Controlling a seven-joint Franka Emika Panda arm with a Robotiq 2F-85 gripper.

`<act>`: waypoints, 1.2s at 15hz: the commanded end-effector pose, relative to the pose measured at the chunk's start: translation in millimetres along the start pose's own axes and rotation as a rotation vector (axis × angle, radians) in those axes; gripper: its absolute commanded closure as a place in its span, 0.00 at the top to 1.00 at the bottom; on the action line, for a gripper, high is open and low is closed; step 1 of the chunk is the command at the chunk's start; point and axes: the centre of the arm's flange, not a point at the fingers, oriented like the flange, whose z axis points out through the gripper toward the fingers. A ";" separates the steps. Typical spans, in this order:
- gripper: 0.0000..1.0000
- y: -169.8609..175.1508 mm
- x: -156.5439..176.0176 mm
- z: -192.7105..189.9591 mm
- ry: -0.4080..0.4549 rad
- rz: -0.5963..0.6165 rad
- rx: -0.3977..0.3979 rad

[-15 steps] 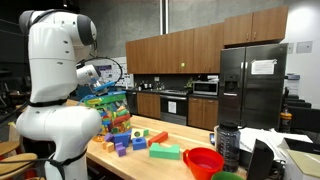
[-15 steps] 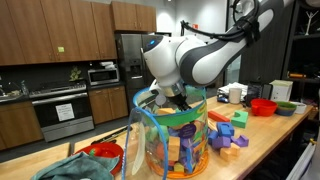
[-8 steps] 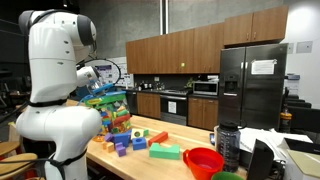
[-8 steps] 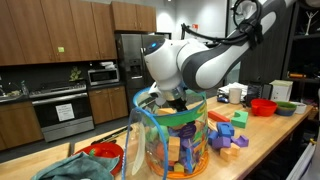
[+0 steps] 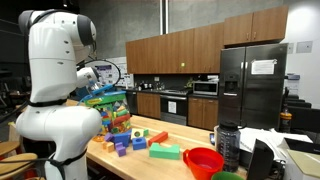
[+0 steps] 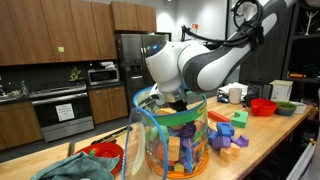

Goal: Pick up an orange triangular block from the clear block bag and put it on the table

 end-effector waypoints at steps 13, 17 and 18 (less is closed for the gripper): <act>0.18 42.4 -23.2 -21.0 0.030 -0.051 -0.009; 0.18 86.3 -42.3 -55.1 0.081 -0.095 -0.012; 0.18 96.8 -47.8 -64.9 0.094 -0.103 -0.021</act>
